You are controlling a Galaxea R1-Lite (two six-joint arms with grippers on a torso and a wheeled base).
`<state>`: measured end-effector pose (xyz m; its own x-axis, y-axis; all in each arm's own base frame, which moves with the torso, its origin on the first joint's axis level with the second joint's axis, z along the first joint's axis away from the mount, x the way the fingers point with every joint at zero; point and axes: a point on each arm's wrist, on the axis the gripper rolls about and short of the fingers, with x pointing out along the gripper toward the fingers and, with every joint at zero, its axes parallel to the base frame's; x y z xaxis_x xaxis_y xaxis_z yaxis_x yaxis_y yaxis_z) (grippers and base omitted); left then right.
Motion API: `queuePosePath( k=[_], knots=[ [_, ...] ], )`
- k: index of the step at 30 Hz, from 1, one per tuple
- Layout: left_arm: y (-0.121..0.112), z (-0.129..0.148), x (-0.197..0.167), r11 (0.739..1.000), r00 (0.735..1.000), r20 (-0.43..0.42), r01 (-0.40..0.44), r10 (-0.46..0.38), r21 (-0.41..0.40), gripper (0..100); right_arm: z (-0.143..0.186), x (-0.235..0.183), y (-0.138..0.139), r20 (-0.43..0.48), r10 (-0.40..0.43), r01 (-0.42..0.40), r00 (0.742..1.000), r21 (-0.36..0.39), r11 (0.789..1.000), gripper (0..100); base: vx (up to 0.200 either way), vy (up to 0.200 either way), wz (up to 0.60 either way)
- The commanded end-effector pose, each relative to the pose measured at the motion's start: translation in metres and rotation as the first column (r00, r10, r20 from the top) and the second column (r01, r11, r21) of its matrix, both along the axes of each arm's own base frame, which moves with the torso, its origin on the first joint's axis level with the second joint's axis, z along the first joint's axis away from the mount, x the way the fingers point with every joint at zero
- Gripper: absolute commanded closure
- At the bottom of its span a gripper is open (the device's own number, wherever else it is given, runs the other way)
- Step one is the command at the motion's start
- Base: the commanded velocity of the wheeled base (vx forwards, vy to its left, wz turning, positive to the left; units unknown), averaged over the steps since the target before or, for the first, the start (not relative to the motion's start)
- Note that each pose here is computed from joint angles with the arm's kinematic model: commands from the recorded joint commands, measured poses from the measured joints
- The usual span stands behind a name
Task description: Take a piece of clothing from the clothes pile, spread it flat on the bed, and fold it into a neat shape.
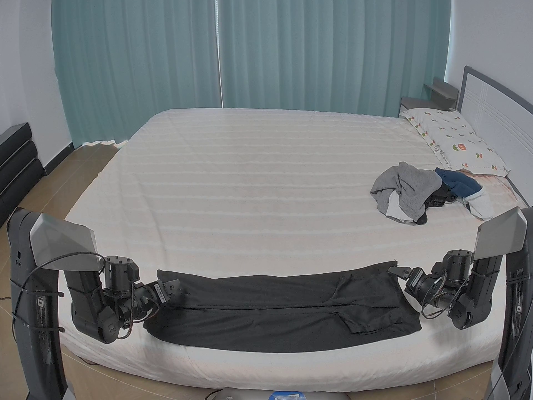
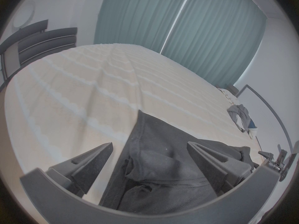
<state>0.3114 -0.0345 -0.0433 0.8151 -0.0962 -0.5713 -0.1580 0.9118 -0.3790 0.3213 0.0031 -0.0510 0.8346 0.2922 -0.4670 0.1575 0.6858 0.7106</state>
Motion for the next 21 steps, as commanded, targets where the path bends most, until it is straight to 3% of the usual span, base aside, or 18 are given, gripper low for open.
queuePosePath(
  k=[1,4,9,21],
  knots=[
    [-0.002,-0.004,0.012,0.998,0.998,0.003,0.059,-0.059,-0.014,0,-0.003,-0.001,0.000,-0.010,0.001,-0.001,1.000,0.000,1.000,0,0.000,0.000,0.00],
    [-0.004,-0.010,0.013,0.995,0.995,-0.007,0.095,-0.095,-0.029,0,-0.003,-0.002,0.001,-0.011,0.002,-0.002,1.000,0.000,1.000,0,0.000,0.000,0.00],
    [-0.002,-0.026,0.009,0.985,0.987,-0.035,0.159,-0.156,0.070,0,-0.003,-0.002,0.001,-0.013,0.002,-0.002,1.000,0.000,1.000,0,0.000,0.000,0.00],
    [0.000,-0.030,0.001,0.982,0.987,-0.019,0.161,-0.160,0.097,0,-0.003,-0.002,0.001,-0.011,0.002,-0.002,1.000,0.000,1.000,0,0.000,0.000,0.00]
  ],
)
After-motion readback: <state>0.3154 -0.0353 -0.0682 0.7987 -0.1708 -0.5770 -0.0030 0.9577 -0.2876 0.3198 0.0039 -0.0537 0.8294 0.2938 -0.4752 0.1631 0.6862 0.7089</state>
